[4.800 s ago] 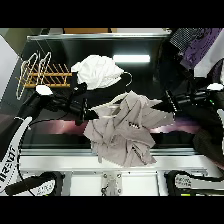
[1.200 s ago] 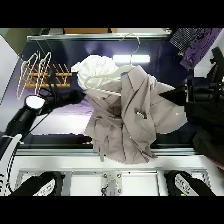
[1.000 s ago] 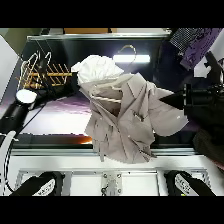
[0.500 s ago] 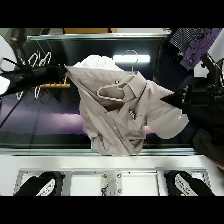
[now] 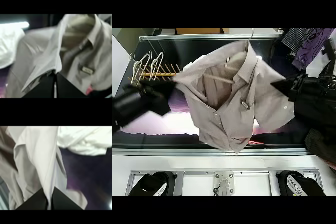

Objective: Fold the clothes and pants, and hang the long-sleeved shirts on hangers.

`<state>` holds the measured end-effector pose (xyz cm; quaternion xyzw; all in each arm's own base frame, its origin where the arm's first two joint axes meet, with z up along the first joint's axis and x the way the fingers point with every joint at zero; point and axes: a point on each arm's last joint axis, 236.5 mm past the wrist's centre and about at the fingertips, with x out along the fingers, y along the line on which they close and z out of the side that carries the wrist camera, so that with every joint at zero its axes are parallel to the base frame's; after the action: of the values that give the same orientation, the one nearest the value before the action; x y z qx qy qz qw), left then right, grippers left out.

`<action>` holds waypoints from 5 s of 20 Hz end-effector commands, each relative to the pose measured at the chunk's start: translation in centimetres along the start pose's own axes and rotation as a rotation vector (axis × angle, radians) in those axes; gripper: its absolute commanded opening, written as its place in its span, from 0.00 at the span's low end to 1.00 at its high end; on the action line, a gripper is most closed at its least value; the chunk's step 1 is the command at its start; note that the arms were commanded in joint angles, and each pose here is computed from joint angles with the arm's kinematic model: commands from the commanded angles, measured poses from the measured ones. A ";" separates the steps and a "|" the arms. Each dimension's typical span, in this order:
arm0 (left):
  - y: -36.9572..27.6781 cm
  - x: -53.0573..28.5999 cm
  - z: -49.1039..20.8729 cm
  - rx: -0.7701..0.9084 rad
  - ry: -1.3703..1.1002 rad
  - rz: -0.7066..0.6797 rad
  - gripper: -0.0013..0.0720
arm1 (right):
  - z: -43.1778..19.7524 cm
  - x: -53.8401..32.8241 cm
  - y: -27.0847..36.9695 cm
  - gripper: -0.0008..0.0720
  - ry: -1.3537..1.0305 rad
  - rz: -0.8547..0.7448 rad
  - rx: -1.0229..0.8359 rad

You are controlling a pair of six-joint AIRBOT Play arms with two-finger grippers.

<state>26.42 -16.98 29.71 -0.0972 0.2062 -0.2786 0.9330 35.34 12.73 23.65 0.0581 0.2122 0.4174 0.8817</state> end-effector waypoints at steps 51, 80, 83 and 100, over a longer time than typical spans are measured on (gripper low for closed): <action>-2.8 11.6 2.8 0.061 0.038 -0.055 0.04 | 13.8 -56.4 -6.3 0.02 -0.664 -2.027 0.080; -2.8 11.6 2.7 0.061 0.038 -0.056 0.04 | 15.7 -54.7 -0.6 0.02 -0.721 -2.031 0.007; -2.8 11.6 2.7 0.061 0.039 -0.056 0.04 | 15.0 -55.0 -1.8 0.02 -0.697 -2.033 0.041; -2.7 11.5 1.5 0.061 0.089 -0.052 0.04 | 10.2 -57.8 -10.7 0.02 -0.556 -2.062 0.192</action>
<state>34.81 -25.64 28.72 -0.0670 0.2227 -0.3131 0.9208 14.72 -36.45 49.29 0.0144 -0.0259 -0.5698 0.8213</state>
